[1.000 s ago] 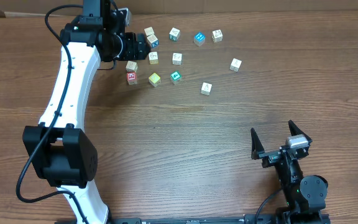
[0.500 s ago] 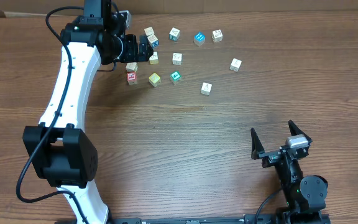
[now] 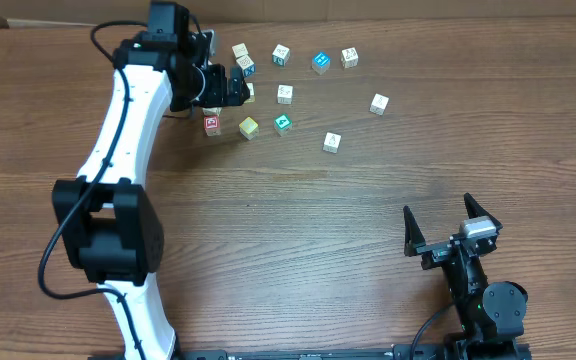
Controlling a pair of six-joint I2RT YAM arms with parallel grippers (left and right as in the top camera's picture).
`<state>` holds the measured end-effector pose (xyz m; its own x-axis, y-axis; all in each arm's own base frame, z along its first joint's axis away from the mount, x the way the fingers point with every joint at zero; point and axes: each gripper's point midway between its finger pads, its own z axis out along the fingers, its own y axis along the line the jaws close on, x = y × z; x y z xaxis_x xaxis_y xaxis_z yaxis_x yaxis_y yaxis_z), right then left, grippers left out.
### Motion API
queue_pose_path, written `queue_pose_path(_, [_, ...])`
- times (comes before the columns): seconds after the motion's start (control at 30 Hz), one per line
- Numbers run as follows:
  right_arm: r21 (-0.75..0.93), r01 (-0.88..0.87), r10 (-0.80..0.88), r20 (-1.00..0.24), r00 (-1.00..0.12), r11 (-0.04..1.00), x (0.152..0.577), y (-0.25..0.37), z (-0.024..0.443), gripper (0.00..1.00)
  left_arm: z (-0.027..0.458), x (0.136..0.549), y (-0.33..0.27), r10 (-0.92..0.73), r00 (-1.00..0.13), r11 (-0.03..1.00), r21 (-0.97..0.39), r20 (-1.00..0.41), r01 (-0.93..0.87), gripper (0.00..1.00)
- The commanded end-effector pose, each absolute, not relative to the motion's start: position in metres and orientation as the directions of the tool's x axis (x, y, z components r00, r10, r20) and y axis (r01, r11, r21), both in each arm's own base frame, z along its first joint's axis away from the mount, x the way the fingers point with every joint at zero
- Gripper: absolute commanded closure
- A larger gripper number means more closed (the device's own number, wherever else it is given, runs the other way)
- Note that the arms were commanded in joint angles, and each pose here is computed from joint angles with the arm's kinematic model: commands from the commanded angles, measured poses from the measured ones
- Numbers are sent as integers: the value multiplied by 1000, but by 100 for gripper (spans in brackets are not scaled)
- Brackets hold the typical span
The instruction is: Form a horizontal line
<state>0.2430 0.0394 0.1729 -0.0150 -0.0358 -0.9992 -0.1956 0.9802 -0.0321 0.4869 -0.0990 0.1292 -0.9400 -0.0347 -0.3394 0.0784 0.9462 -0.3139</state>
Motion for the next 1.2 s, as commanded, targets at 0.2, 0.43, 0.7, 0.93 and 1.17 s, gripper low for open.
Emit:
queue_pose_path(0.2, [-34, -192, -36, -999, -10, 981, 243, 39, 172, 0, 102, 484, -100, -4, -955, 970, -232, -295, 68, 0])
queue_pose_path(0.43, [-34, -192, -36, -999, -10, 981, 243, 39, 172, 0, 102, 483, -100, -4, -956, 970, -232, -294, 68, 1])
queue_pose_path(0.7, [-34, -192, -36, -999, -10, 981, 243, 39, 172, 0, 102, 482, -102, 1, -957, 970, -232, -290, 71, 0])
queue_pose_path(0.93, [-34, -192, -36, -999, -10, 981, 243, 39, 172, 0, 101, 481, -102, 0, -959, 970, -232, -285, 69, 0])
queue_pose_path(1.17, [-34, -192, -36, -999, -10, 981, 243, 39, 172, 0, 101, 480, -108, 9, -958, 970, -231, -286, 78, 17])
